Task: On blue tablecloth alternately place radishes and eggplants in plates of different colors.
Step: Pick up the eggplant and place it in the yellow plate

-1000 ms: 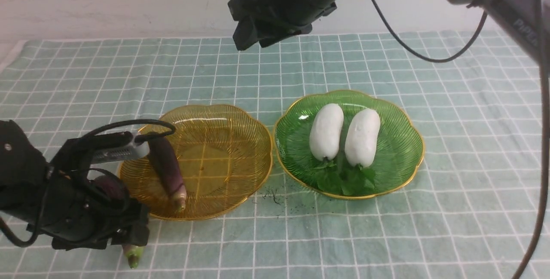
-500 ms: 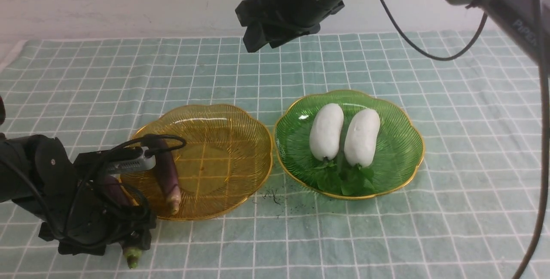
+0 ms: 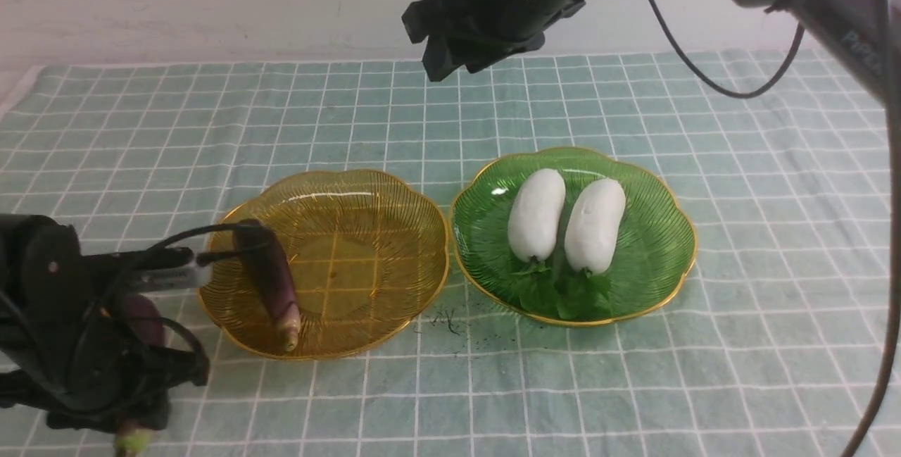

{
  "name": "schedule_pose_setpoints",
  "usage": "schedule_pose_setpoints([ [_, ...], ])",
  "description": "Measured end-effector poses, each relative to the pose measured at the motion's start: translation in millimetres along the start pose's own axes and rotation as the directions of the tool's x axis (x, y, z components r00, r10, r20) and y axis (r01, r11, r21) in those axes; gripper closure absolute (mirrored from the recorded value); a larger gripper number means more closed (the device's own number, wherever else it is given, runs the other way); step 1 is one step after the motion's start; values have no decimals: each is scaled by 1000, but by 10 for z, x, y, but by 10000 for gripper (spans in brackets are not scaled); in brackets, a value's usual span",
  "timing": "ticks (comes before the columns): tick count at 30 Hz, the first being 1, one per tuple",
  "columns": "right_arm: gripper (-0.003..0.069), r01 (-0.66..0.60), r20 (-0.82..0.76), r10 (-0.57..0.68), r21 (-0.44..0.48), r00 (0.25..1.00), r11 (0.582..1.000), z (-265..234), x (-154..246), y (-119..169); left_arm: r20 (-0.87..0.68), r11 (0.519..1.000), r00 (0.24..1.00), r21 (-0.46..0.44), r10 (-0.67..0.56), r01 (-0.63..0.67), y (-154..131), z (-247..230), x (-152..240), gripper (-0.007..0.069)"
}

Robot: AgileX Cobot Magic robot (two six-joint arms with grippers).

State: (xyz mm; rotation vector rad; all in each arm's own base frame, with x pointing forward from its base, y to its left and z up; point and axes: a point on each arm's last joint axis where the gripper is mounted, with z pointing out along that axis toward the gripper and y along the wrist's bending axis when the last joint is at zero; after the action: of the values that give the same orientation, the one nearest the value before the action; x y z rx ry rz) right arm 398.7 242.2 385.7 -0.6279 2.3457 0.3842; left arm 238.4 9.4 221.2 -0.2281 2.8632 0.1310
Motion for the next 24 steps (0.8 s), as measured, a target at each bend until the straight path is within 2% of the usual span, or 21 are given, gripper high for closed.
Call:
schedule_pose_setpoints([
  [3,355,19,46,-21,38,999,999,-249,-41,-8,100,1000,995,7,-14,13,34,-338,-65,360],
  [6,376,31,107,-38,64,994,997,-577,-100,4,188,998,982,58,-27,17,-7,-624,-155,360],
  [9,438,26,178,-37,66,983,997,-975,-118,40,280,986,960,162,-6,-41,-187,-902,-316,360],
  [12,531,30,229,-49,83,972,996,-1289,-110,54,333,967,943,237,13,-97,-390,-970,-465,360],
  [16,656,37,252,-84,184,964,982,-1672,3,2,330,929,941,320,71,-183,-840,-781,-702,360],
  [19,671,28,222,-91,272,971,962,-1908,233,-65,260,922,957,323,131,-214,-1139,-420,-868,360],
  [24,673,-1,217,-74,326,973,945,-2348,690,-95,158,930,974,305,163,-205,-1340,113,-1055,358],
])
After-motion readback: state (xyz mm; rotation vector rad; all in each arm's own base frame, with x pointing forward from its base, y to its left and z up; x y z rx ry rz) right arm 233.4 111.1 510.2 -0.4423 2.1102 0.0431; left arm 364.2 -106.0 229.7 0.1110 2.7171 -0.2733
